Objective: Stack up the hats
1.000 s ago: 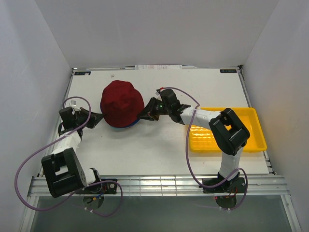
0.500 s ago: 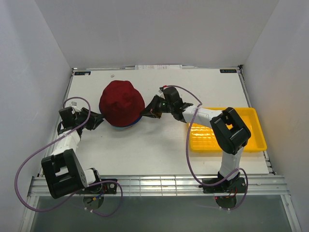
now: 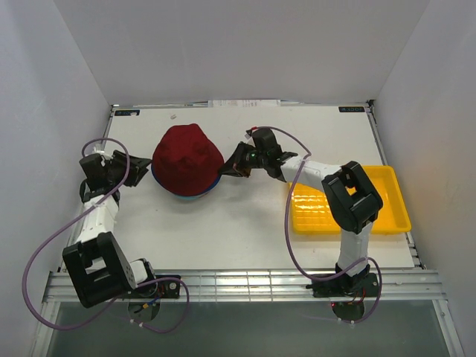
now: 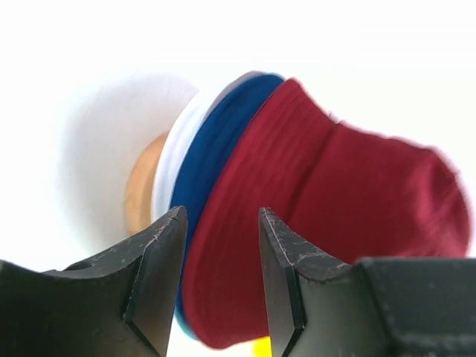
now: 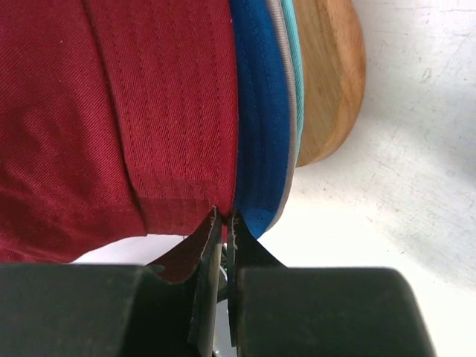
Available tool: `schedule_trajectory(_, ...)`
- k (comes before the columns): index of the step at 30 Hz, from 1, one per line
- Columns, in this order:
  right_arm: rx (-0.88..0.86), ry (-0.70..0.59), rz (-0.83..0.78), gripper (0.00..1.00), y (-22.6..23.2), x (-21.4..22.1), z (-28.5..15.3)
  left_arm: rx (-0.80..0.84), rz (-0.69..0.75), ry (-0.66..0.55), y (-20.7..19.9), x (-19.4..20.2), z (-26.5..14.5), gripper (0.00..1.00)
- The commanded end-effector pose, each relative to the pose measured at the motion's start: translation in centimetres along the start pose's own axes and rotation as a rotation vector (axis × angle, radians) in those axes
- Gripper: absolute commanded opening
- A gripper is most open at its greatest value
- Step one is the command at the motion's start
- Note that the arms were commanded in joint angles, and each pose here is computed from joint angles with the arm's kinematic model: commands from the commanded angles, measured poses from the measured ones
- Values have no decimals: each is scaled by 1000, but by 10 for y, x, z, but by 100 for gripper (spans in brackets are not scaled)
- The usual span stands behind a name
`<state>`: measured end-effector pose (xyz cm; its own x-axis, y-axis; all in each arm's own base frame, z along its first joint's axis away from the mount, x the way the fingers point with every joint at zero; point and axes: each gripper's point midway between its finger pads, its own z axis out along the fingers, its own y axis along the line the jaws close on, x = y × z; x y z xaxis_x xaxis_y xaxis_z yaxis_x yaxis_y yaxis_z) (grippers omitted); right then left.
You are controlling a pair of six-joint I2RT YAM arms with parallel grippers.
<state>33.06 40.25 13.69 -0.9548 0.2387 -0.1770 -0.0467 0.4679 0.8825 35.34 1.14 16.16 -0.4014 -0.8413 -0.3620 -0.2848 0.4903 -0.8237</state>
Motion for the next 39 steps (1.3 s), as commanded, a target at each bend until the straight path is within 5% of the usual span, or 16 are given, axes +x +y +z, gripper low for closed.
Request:
schedule_trajectory(1,3,-2,-39,8,3,-13,0,111,18,-54,-33,-29,4,54)
schedule_trajectory(22,-8,8,-70,12,16,-36,9,263,-19,119,-28,-5,30,55)
schedule_trajectory(32,-13,-6,-76,38,21,-37,4,246,-42,138,-19,3,33,28)
schedule_trajectory(39,-26,-17,-82,39,25,-38,1,244,-56,140,-19,3,33,14)
